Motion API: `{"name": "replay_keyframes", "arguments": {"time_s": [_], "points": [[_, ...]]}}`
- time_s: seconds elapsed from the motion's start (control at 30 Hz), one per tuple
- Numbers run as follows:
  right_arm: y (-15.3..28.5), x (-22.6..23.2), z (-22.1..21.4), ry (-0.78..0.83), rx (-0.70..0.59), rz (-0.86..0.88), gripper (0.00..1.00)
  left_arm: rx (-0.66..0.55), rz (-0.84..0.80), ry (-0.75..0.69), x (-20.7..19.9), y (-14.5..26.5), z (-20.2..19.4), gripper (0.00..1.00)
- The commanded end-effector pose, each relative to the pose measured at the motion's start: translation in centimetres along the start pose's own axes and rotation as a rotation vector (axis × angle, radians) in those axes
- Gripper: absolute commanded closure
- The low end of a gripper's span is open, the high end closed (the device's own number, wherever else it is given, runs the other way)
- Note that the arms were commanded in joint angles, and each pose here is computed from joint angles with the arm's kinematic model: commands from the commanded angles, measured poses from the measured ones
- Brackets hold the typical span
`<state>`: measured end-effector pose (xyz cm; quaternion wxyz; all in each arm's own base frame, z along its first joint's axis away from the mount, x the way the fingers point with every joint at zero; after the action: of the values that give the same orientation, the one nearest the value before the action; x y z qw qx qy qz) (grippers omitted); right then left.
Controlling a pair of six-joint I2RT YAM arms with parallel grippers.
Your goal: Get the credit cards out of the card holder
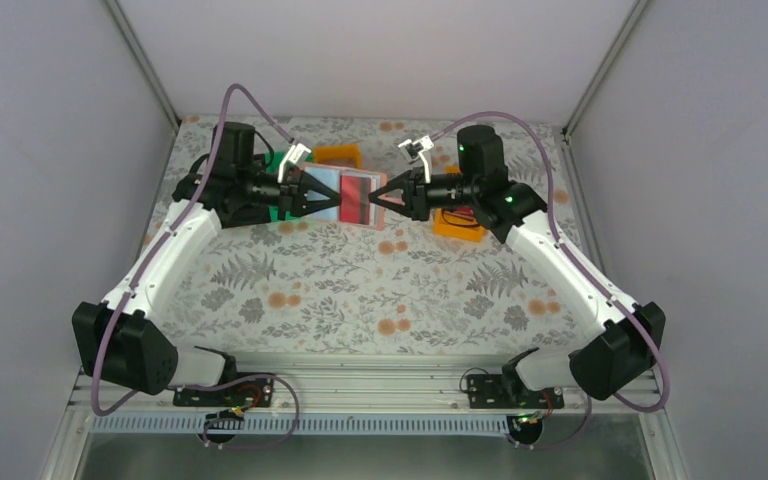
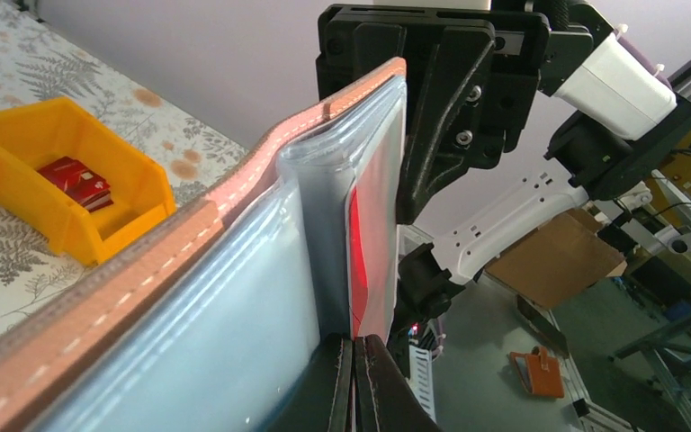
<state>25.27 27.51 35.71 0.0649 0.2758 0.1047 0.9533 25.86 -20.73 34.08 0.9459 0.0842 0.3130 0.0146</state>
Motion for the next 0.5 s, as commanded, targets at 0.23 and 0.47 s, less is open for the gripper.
{"name": "replay_keyframes", "arguments": {"time_s": [0.23, 0.47], "points": [[1.48, -0.23, -0.31, 0.019, 0.021, 0.018, 0.96, -0.008, -0.03, -0.097, -1.8, 0.85, 0.69, 0.98], [1.52, 0.38, -0.13, 0.036, 0.028, 0.058, 0.96, -0.007, -0.031, -0.098, -1.67, 0.81, 0.55, 0.98]]}}
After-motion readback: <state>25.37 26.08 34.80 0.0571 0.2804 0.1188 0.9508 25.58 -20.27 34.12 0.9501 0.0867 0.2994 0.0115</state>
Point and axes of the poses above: each gripper's point midway between its finger pads, its own y axis back along the fingers, its own x axis along the line the jaws close on, z = x × y, the point moved 3 cm from there along y, back along the fingers, and after that the axes turned 2 degrees about y, right-handed, at the moved point
